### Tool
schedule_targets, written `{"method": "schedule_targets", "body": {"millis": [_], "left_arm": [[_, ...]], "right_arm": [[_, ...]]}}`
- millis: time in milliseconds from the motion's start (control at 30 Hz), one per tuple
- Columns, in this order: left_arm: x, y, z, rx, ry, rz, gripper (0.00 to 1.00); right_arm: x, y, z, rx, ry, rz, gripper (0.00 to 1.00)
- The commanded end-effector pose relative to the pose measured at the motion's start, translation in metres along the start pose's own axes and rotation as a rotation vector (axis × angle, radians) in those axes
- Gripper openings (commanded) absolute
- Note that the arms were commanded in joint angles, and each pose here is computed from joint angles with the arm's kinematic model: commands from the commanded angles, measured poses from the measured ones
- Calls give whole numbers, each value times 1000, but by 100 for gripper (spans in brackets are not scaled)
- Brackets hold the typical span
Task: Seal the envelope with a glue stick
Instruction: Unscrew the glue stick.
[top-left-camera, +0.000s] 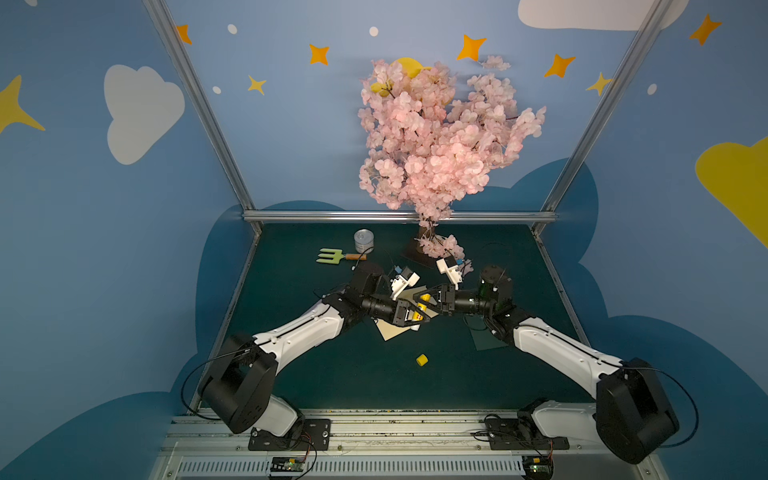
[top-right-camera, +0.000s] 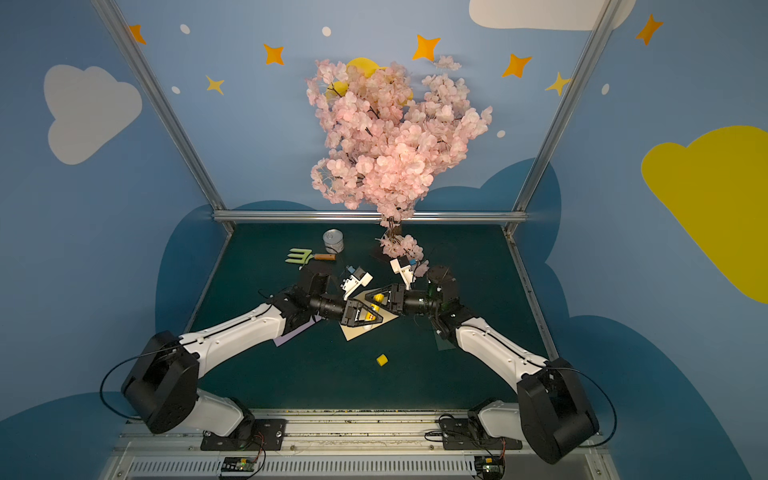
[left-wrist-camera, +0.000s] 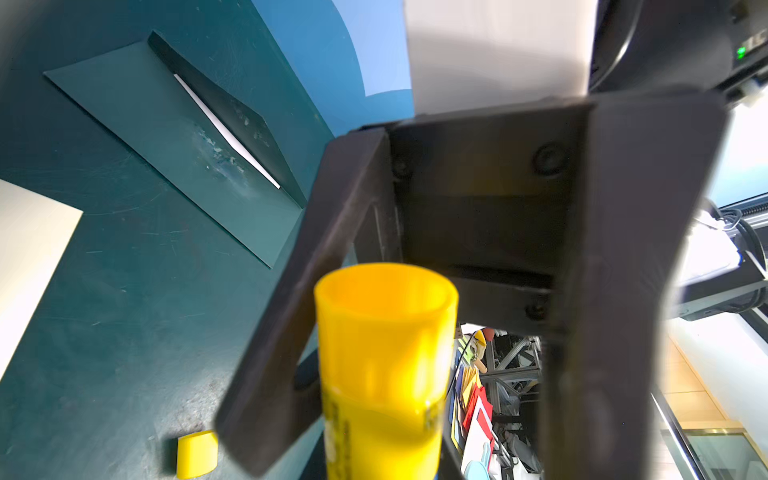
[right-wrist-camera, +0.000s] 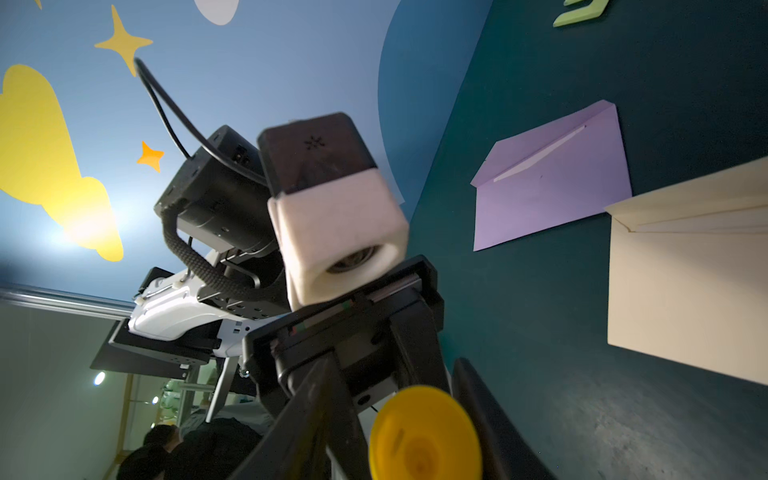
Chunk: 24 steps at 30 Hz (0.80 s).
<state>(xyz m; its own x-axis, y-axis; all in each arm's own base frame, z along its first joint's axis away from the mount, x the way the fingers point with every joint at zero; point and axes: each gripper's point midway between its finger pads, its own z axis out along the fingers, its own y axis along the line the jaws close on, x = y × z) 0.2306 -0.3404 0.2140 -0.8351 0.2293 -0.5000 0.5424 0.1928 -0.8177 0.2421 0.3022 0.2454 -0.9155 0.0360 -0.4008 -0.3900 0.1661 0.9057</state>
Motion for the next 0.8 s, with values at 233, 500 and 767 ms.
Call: {"method": "schedule_targets", "body": {"millis": [233, 500, 767], "left_arm": [[-1, -11, -5, 50, -7, 47, 3], [-2, -9, -4, 54, -3, 31, 19], [0, -4, -7, 49, -6, 12, 48]], "right_arm": [[7, 6, 3, -52, 25, -21, 23], [6, 3, 3, -26, 16, -29, 0], [2, 0, -3, 80, -6, -67, 0]]}}
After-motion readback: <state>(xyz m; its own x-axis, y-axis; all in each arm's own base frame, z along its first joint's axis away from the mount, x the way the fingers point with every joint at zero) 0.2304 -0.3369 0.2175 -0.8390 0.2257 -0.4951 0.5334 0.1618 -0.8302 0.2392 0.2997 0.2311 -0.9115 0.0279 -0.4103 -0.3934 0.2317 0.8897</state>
